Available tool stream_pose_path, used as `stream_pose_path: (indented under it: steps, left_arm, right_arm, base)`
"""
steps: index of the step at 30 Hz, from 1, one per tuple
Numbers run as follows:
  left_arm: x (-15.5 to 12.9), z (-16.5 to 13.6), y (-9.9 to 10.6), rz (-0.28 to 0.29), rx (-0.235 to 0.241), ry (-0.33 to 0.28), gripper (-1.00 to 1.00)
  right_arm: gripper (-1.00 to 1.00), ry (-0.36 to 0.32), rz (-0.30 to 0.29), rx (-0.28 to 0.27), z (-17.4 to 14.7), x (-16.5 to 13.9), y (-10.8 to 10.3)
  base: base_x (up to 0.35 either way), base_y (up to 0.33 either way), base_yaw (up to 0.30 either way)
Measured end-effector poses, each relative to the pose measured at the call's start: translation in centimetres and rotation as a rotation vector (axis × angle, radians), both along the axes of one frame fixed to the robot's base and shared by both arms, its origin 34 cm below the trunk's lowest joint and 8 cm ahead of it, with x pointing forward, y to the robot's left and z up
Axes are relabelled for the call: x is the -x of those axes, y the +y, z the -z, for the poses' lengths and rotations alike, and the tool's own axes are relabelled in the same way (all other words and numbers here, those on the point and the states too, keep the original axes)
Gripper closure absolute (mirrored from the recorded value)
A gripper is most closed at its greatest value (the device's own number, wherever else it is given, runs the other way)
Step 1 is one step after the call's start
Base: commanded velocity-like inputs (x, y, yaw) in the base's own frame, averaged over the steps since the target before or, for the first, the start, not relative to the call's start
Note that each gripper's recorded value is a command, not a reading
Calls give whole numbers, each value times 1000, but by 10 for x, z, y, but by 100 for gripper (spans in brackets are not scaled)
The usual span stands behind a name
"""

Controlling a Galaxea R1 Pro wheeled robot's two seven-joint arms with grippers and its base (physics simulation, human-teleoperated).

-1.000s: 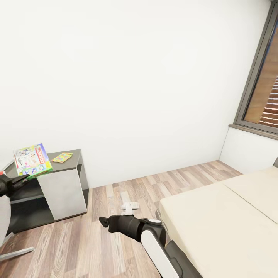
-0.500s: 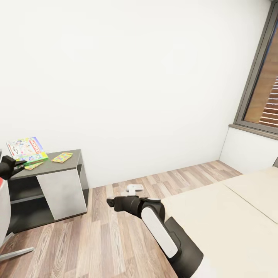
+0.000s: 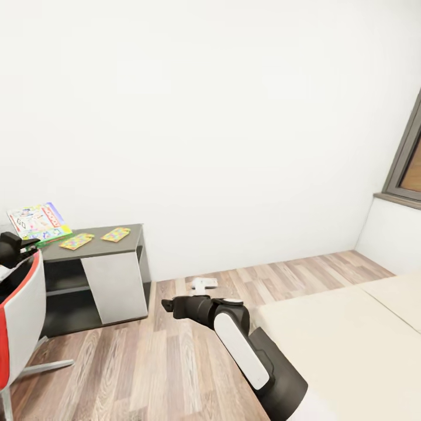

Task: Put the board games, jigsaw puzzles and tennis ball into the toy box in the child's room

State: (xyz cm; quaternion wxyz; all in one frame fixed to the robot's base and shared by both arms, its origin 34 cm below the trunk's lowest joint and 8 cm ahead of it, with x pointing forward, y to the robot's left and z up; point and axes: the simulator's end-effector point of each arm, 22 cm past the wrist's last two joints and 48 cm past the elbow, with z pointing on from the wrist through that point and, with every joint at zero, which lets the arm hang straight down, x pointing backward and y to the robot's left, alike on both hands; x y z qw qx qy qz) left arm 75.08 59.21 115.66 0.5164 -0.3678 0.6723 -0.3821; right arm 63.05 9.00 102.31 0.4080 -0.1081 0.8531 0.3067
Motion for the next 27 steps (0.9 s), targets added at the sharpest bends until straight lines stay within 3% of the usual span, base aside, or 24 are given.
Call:
stream_pose_path:
  steps: [8,11,12,15,18,23,27]
  left_arm:
    - [0,-2,-1,4,-4,-3,100]
    - [0,-1,-3,8,-5,-1,100]
    - [-1,-1,-4,10,-5,0,100]
    - [-5,2,-13,25,3,1,100]
    - [-7,4,-18,32,5,3,100]
    - [-13,7,-32,54,15,4,100]
    - [-17,9,-41,66,20,6,100]
  right_arm:
    - [-100,-12,-5,3,-6,-1,1]
    - [-100,-88,-8,1,-44,-19,1]
    - [-100,-143,-9,5,-72,-34,1]
    - [-100,-203,-13,16,-114,-59,1]
    - [-100,-218,-11,21,-148,-85,0]
    - [-100,-191,34,42,-191,-135,-14]
    - [-100,-198,43,22,-230,-150,-16]
  base:
    - [0,0,279]
    - [0,0,283]
    - [0,0,283]
    - [0,0,284]
    - [0,0,284]
    - [0,0,284]
    - [0,0,283]
